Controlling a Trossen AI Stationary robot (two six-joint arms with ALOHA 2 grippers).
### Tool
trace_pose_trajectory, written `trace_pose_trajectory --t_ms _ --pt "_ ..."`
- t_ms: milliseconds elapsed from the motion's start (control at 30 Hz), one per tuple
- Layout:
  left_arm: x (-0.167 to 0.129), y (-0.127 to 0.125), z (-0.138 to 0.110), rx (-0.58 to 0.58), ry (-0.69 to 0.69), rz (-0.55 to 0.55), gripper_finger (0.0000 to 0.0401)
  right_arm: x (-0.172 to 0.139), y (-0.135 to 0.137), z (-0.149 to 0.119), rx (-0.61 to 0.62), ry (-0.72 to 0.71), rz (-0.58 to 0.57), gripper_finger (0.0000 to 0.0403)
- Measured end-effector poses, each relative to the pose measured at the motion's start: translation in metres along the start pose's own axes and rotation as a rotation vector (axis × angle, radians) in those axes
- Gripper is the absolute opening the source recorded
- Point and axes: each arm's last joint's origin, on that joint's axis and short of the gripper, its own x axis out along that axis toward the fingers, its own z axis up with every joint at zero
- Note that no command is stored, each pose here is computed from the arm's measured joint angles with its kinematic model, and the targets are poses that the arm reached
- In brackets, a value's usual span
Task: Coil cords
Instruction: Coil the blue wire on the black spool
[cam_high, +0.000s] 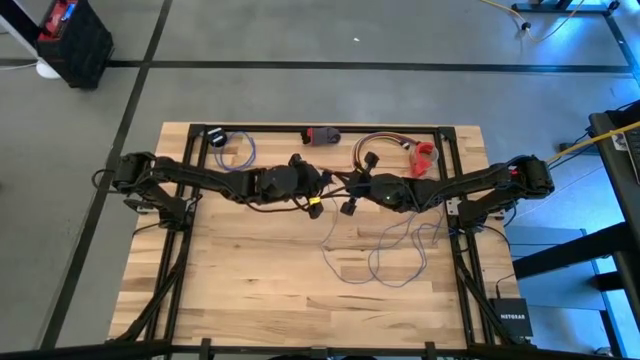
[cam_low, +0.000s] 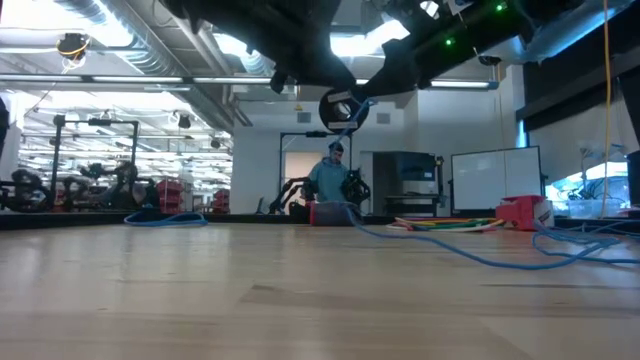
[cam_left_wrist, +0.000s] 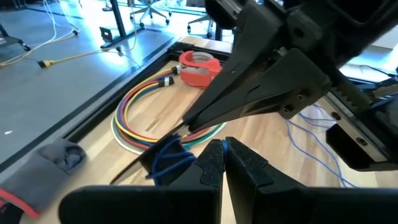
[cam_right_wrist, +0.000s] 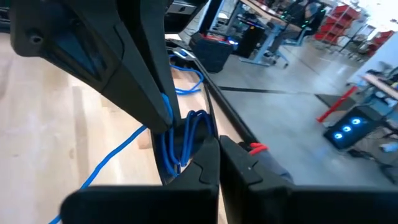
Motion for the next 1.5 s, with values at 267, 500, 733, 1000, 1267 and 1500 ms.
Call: trace_pose_trajectory --t_ms 267,500,733,1000,1267,1500 --pt "0.001 0.004 0.001 -0.001 0.000 0.014 0.0008 0.000 -0.001 0.000 -0.023 0.008 -0.024 0.0000" --pt "0.003 0.008 0.002 -0.015 -0.010 0.024 0.0085 0.000 -0.001 0.000 -0.029 0.009 -0.027 0.0000" --pt "-0.001 -0.004 0.003 -0.012 -0.036 -0.007 0.0126 0.004 -0.008 0.000 -0.014 0.001 -0.044 0.0000" --pt "0.004 -0.018 -0.001 -0.013 -0.074 -0.052 0.0127 0.006 -0.014 0.006 0.035 -0.071 -0.053 0.0000" --pt "0.020 -0.031 -0.015 0.050 -0.098 -0.075 0.0127 0.007 -0.017 0.009 0.054 -0.095 -0.066 0.0000" --pt "0.032 -0.030 -0.033 0.072 -0.011 -0.047 0.0127 0.006 -0.018 0.010 0.032 -0.095 -0.073 0.0000"
